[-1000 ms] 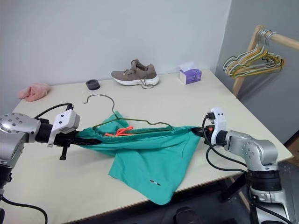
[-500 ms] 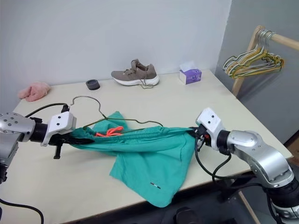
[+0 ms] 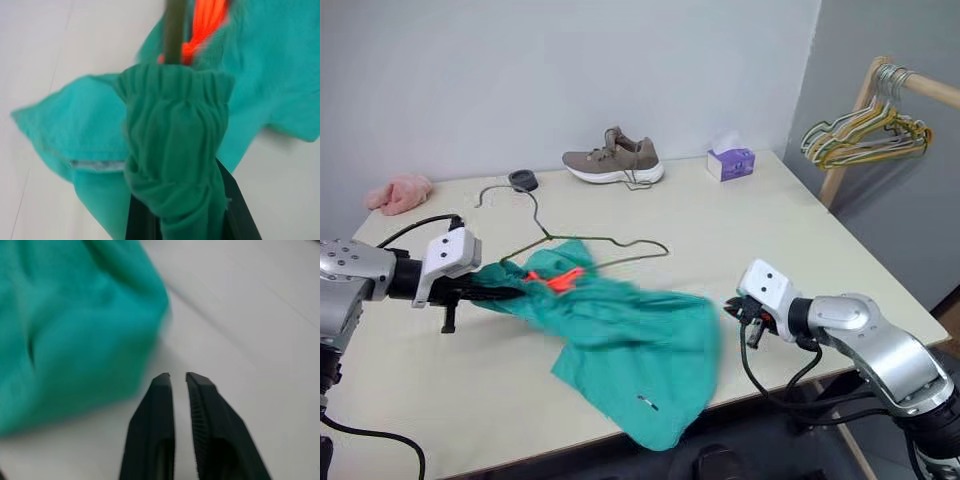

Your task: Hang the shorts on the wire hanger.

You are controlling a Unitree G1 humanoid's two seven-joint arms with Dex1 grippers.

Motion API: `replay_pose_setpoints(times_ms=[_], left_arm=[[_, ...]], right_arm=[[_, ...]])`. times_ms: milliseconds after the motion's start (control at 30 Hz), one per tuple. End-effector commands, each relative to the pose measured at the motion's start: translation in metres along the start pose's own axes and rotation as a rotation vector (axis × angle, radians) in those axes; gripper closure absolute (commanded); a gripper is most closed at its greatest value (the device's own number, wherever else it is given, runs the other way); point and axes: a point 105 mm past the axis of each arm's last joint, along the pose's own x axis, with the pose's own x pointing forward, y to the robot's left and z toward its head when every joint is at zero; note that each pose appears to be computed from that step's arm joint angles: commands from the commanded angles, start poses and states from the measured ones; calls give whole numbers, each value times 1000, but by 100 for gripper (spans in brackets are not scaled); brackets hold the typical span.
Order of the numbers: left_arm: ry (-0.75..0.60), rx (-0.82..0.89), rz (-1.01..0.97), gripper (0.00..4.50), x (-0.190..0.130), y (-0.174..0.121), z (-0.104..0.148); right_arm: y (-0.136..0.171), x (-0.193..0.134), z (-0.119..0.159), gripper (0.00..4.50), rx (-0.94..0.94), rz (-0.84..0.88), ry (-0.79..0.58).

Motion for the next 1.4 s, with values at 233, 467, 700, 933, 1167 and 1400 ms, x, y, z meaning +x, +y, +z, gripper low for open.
replay_pose_setpoints(times_ms=[233, 467, 700, 933, 1167, 1400], left_arm=[[-83, 3, 29, 450, -8, 5, 20], [-113, -8, 13, 450, -5, 4, 27], [-127, -10, 11, 450, -6, 3, 30], [-137, -22, 7, 450, -7, 2, 32], [-142, -30, -27, 450, -6, -4, 32], [-168, -48, -22, 450, -7, -5, 35]], right_arm=[[13, -1, 43, 124, -47, 66, -147], [32, 47, 72, 124, -257, 87, -187], [61, 80, 79, 124, -336, 209, -176], [66, 99, 71, 124, -293, 214, -142], [53, 115, 76, 283, -93, 103, -179], [35, 112, 72, 447, 68, 26, -224]])
